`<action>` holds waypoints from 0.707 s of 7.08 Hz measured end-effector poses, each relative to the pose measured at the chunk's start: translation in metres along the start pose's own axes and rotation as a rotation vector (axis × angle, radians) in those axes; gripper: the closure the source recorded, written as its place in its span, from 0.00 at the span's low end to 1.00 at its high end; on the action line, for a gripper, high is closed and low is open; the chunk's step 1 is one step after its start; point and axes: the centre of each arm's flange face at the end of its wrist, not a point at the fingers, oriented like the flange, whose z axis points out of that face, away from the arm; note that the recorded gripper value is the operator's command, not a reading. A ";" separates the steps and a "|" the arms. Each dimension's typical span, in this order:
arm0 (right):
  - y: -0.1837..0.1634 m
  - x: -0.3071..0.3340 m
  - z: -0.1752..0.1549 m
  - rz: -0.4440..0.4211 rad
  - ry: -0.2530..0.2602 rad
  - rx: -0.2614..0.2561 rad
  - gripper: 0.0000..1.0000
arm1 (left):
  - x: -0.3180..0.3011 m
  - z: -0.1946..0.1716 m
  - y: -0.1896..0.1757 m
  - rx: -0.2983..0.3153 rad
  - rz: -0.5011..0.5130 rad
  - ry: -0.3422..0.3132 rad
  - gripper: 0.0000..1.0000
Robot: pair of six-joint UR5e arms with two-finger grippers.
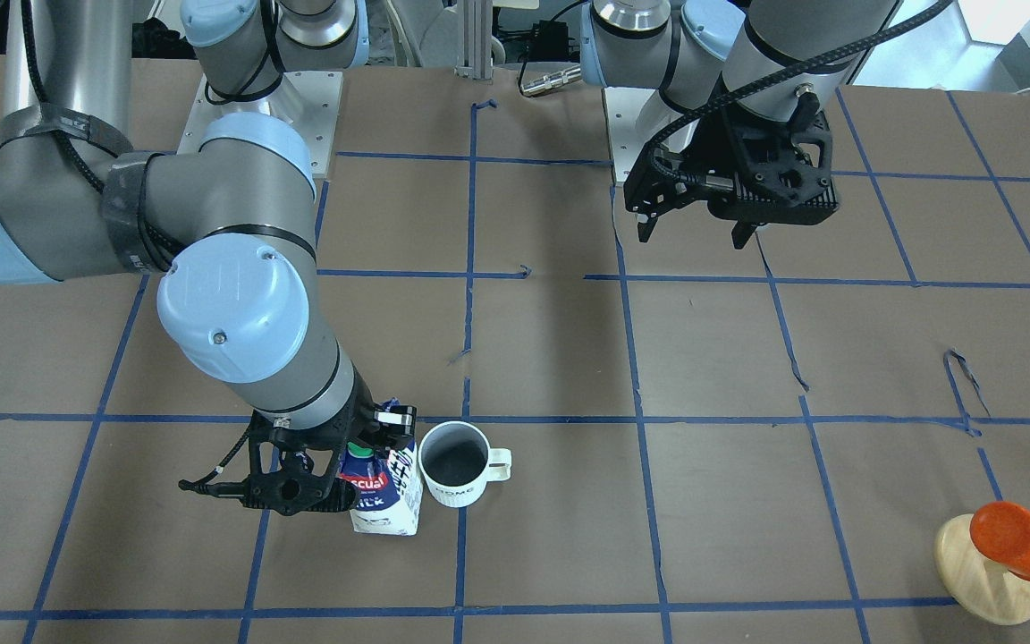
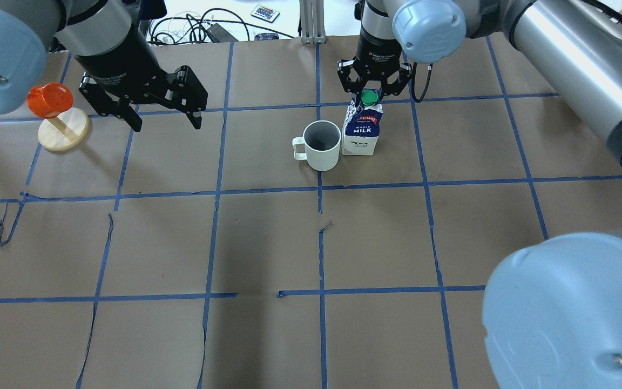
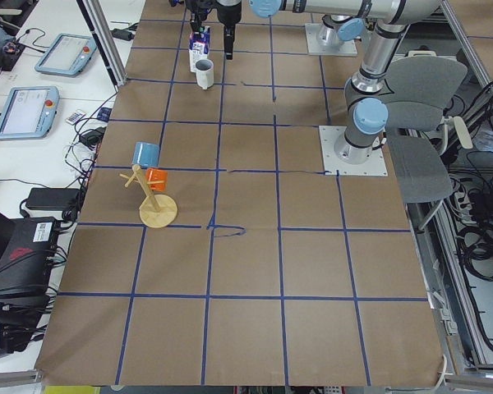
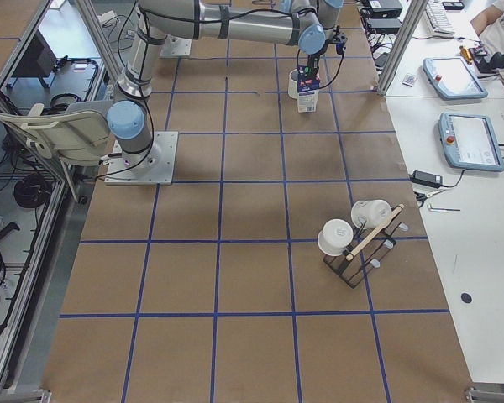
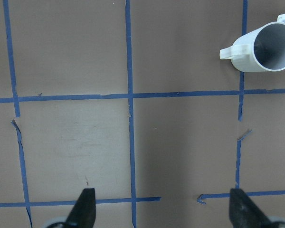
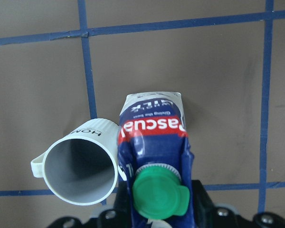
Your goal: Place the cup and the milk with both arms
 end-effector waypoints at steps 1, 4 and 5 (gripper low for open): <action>0.000 0.000 0.001 0.000 0.003 -0.001 0.09 | 0.000 0.000 0.000 0.000 0.000 -0.001 0.00; 0.009 0.008 -0.014 -0.004 0.024 0.005 0.00 | 0.000 -0.001 0.001 0.003 0.000 -0.004 0.00; 0.020 0.019 -0.030 0.005 0.033 -0.003 0.00 | 0.000 -0.002 0.001 0.003 0.000 -0.005 0.00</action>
